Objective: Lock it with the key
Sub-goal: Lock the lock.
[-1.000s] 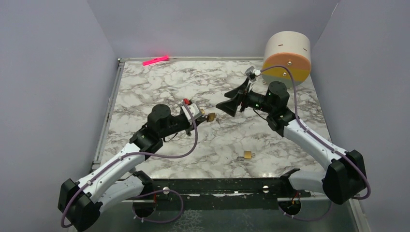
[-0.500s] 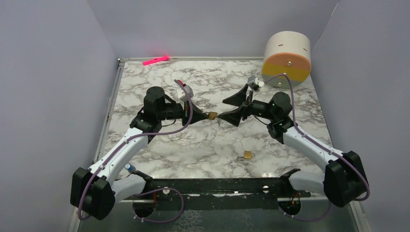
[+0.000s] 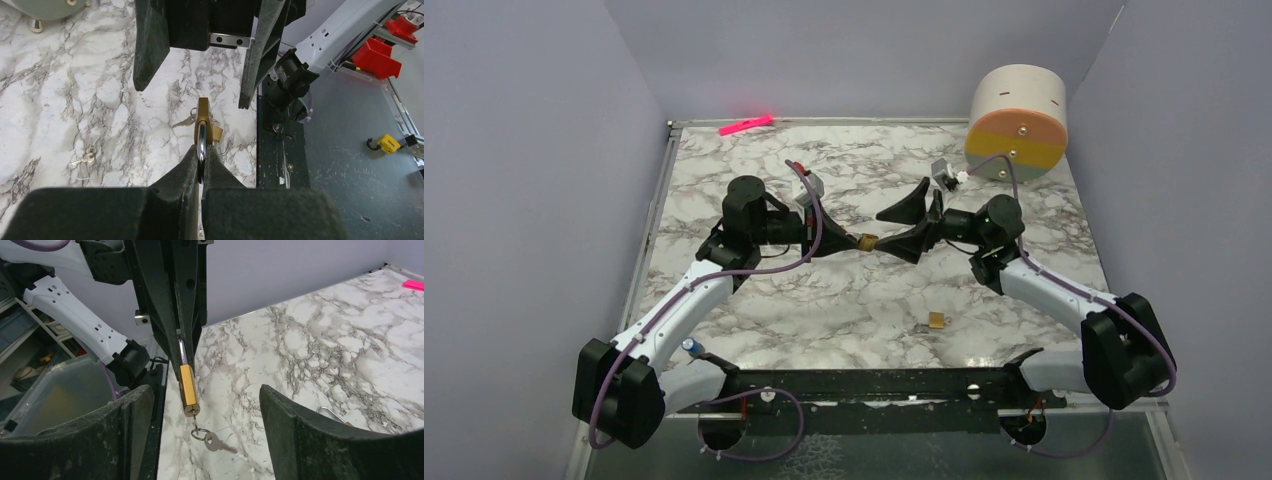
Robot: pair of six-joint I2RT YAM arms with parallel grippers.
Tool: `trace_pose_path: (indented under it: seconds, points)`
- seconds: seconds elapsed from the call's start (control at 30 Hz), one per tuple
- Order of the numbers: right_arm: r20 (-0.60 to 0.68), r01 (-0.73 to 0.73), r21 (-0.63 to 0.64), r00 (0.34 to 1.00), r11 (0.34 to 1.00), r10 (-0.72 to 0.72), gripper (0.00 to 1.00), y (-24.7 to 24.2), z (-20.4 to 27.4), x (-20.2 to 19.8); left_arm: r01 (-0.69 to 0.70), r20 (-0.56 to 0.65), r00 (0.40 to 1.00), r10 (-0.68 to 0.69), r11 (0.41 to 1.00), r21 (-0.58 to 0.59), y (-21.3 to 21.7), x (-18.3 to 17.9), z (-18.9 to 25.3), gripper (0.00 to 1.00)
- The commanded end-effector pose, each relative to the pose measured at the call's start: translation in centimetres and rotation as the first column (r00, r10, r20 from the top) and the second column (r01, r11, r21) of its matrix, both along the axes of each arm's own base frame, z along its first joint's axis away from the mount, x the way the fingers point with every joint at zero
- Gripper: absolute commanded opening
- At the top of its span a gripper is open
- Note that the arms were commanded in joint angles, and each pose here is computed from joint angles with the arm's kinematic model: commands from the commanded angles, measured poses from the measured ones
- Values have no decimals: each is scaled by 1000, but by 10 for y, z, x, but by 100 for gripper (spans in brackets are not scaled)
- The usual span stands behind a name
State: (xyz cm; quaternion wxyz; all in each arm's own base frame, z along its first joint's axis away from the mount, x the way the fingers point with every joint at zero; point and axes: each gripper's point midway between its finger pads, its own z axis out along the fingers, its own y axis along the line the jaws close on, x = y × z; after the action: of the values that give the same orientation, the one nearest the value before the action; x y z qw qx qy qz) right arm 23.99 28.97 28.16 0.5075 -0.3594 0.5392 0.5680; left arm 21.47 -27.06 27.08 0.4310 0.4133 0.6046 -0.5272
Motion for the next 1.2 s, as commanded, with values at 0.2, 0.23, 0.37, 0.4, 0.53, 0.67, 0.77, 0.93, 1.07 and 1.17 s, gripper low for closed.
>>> trace_pose_path:
  seconds: [0.2,0.23,0.37,0.4,0.53,0.67,0.77,0.93,1.07,1.17]
  points:
    - [5,-94,12,996,995,94,73,12,0,-10,34,86,996,-31,999,-32,-2,1,21,0]
    - [-1,-100,8,995,995,100,71,13,-2,-10,30,90,996,-27,999,-32,-2,2,21,0]
    - [-16,-121,6,993,993,121,69,19,-4,-14,19,87,996,-17,999,-26,-2,5,17,0]
    - [-19,-125,6,992,992,125,69,21,-5,-14,17,88,996,-14,1000,-26,-2,6,16,0]
    - [-32,-133,5,991,991,133,64,25,-8,-16,13,98,995,-10,999,-29,-2,5,18,0]
    - [-53,-130,-2,990,992,130,51,26,-11,-14,4,112,994,0,1000,-30,-1,6,19,0]
    - [-63,-122,-12,991,992,121,47,26,-12,-11,4,110,994,0,1000,-29,-1,7,18,0]
    - [-70,-107,-22,992,994,105,38,26,-14,-9,7,104,995,-5,1000,-26,-1,6,16,0]
    - [-85,-105,-44,991,994,101,7,27,-18,-6,7,118,993,-3,1000,-30,-1,6,18,0]
    - [-94,-123,-51,989,991,118,1,28,-20,-8,1,124,992,3,999,-33,0,6,21,5]
